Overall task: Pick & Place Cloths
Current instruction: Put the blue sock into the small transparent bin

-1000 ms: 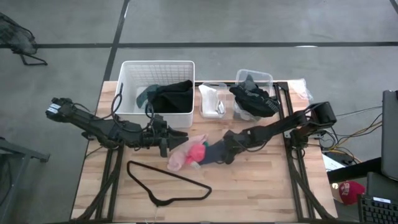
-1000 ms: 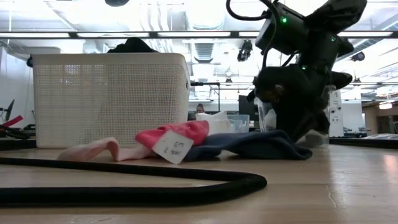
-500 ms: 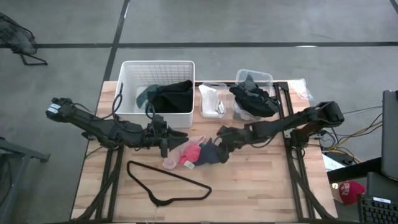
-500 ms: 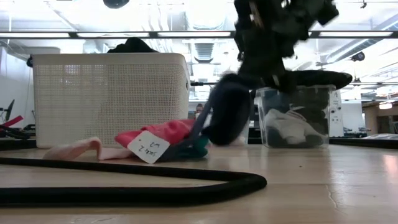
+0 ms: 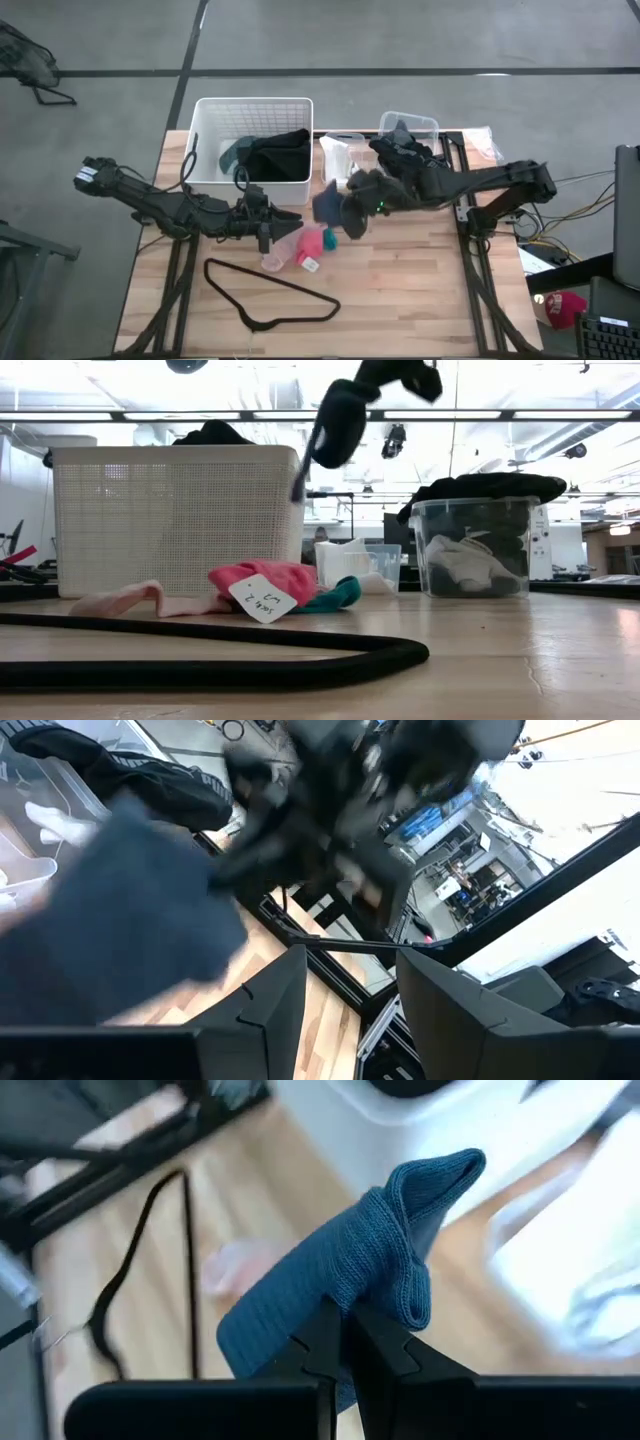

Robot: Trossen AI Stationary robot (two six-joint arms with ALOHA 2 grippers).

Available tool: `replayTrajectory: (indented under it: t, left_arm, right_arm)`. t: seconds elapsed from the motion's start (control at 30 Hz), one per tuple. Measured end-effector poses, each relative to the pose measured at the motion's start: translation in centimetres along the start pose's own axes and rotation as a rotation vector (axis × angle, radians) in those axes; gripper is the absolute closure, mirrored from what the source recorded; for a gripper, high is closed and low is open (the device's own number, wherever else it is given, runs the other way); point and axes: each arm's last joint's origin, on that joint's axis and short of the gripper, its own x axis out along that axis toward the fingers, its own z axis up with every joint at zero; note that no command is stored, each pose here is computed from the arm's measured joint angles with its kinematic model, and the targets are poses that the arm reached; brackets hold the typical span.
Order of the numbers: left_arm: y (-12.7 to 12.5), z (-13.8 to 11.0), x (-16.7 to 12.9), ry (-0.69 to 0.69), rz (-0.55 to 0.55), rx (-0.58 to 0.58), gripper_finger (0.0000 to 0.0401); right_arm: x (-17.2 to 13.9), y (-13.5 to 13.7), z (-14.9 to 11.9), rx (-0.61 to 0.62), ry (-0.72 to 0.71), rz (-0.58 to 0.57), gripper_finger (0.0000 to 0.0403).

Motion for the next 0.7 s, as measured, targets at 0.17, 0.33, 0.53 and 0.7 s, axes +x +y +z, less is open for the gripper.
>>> replayTrajectory:
  t: [0.17,0.33,0.53,0.7]
  left_arm:
    - [0.0,0.0,0.0,0.001,0.001,0.001,0.0239]
    - [0.1,-0.1,0.0,0.006,0.007,0.005,0.0239]
    - [0.2,-0.2,0.0,0.015,0.018,-0.002,0.0239]
    - [0.2,-0.2,0.0,0.016,0.018,-0.013,0.0239]
  right_arm:
    - [-2.2,-0.9,3.3,0.0,-0.12,-0.118,0.0393]
    - [-2.7,-3.4,5.4,0.051,-0.163,-0.229,0.0391]
    - [-1.9,-6.8,7.1,0.108,-0.165,-0.309,0.0392]
    - [0.2,-9.4,7.8,0.121,-0.124,-0.396,0.0387]
